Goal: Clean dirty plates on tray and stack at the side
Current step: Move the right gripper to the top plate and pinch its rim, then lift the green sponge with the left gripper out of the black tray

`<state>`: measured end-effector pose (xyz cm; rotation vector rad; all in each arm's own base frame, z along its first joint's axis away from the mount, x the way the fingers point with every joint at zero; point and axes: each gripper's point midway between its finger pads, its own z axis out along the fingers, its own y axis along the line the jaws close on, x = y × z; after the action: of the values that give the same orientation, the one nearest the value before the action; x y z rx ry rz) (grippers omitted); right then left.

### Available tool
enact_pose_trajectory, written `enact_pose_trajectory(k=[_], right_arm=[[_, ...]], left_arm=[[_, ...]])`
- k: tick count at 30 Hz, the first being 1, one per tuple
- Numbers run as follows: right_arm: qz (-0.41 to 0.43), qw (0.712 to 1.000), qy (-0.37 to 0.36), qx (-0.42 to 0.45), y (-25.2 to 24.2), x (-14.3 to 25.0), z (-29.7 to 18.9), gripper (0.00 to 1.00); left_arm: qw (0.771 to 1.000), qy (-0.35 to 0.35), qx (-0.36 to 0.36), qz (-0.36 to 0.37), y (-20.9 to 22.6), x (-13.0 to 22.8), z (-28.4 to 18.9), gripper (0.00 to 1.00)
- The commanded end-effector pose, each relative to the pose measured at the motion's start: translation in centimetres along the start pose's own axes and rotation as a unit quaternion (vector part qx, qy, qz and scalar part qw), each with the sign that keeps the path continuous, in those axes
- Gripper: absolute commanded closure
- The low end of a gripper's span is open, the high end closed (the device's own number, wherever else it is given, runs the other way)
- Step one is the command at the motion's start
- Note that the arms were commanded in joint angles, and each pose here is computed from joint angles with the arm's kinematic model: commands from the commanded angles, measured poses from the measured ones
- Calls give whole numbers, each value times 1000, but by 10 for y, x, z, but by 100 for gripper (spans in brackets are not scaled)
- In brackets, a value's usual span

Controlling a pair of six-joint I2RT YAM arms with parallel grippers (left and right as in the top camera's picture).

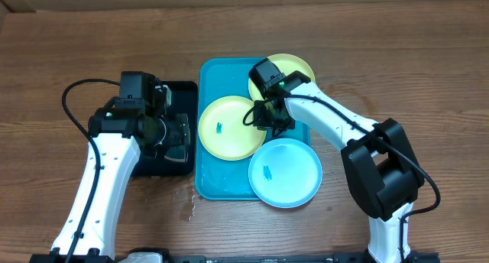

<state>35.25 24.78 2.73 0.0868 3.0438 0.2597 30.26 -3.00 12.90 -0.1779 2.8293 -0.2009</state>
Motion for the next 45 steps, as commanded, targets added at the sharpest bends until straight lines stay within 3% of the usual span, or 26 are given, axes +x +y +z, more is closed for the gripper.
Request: enact_pose_trajectory(k=[1, 8, 14, 19, 25, 31, 34, 36, 40, 45], right_arm=[[15, 1000, 2, 20, -11, 5, 11, 75], [15, 1000, 0, 16, -13, 7, 19, 87], [13, 1000, -5, 13, -7, 0, 5, 80], [13, 1000, -9, 9, -5, -3, -1, 80], [13, 1000, -13, 6, -3, -5, -1, 83], [13, 1000, -12, 6, -3, -4, -1, 96], [12, 1000, -11, 8, -3, -4, -1, 96], [13, 1000, -11, 7, -3, -4, -1, 96], [11, 1000, -10, 7, -2, -2, 0, 96], [8, 1000, -10, 7, 0, -1, 0, 96]], left_arm=[[1000, 0, -3, -4, 1, -1, 1, 22], [1000, 1, -4, -5, 1, 0, 1, 23], [1000, 1, -3, -5, 1, 0, 1, 23], [1000, 2, -3, -5, 1, 0, 1, 23], [1000, 4, -4, -5, 1, 1, 1, 23], [1000, 4, -4, -5, 1, 1, 1, 22], [1000, 7, -5, -5, 1, 3, 1, 22], [1000, 12, -6, -6, 2, 5, 2, 24], [998, 46, -30, -9, 11, 17, 10, 38], [996, 80, -38, -11, 15, 25, 32, 37]])
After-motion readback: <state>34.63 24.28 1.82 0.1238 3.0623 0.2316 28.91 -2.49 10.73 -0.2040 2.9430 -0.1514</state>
